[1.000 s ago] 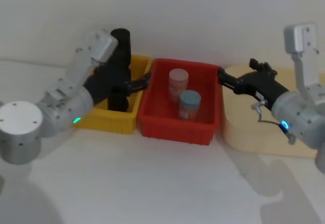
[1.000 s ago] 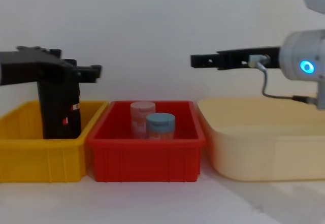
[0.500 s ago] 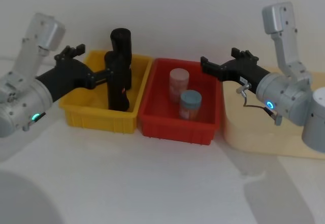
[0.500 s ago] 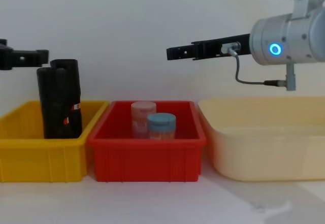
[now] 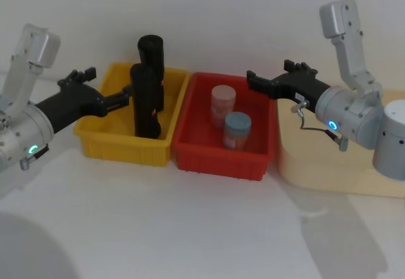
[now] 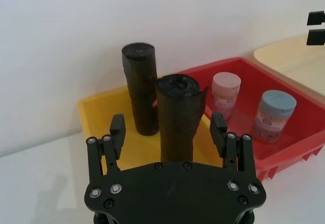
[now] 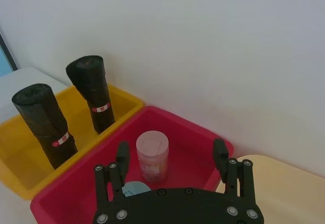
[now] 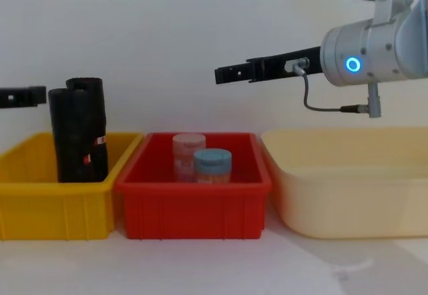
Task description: Pick up the garbage bag with the one hand and transfer it to the other hand.
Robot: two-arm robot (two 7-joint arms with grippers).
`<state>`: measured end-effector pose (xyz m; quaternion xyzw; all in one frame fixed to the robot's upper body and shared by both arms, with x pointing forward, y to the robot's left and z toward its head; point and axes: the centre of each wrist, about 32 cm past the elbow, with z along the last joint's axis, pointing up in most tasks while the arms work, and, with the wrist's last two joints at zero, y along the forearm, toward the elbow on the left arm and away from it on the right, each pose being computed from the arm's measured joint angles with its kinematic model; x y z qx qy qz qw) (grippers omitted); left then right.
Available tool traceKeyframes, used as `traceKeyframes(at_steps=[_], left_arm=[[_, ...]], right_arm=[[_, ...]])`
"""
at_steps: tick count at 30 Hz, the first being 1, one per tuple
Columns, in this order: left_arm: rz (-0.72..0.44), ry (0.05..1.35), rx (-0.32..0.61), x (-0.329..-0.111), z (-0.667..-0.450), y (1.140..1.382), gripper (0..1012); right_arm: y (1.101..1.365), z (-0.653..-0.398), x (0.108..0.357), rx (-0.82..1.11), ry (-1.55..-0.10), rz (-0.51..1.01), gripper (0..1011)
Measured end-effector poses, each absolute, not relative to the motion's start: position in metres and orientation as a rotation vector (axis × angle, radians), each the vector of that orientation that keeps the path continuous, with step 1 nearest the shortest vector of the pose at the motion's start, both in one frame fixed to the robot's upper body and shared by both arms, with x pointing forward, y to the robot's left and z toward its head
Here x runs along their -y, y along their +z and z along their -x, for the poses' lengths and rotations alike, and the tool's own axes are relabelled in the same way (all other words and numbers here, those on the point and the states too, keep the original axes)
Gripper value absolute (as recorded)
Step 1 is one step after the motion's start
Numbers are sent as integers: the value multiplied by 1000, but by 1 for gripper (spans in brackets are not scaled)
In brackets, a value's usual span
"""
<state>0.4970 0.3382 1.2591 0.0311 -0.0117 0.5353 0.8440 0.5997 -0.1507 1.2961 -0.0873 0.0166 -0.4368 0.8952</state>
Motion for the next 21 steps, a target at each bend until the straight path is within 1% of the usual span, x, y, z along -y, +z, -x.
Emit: traceKeyframes(at_steps=[9,14,21], left_arm=[[-67,1092,-10,-336,-513,1245,1001],[-71,1054,-20,-329,-524,1240,1001],[-77,1032,-26,-321,-533,1237,1001]], right_arm=[[1294,-603,154,-48,-904,186,1001],[1294,-604,156,-57,-899,186,1001],[1292,-603,160,-73,-888,187,1001]])
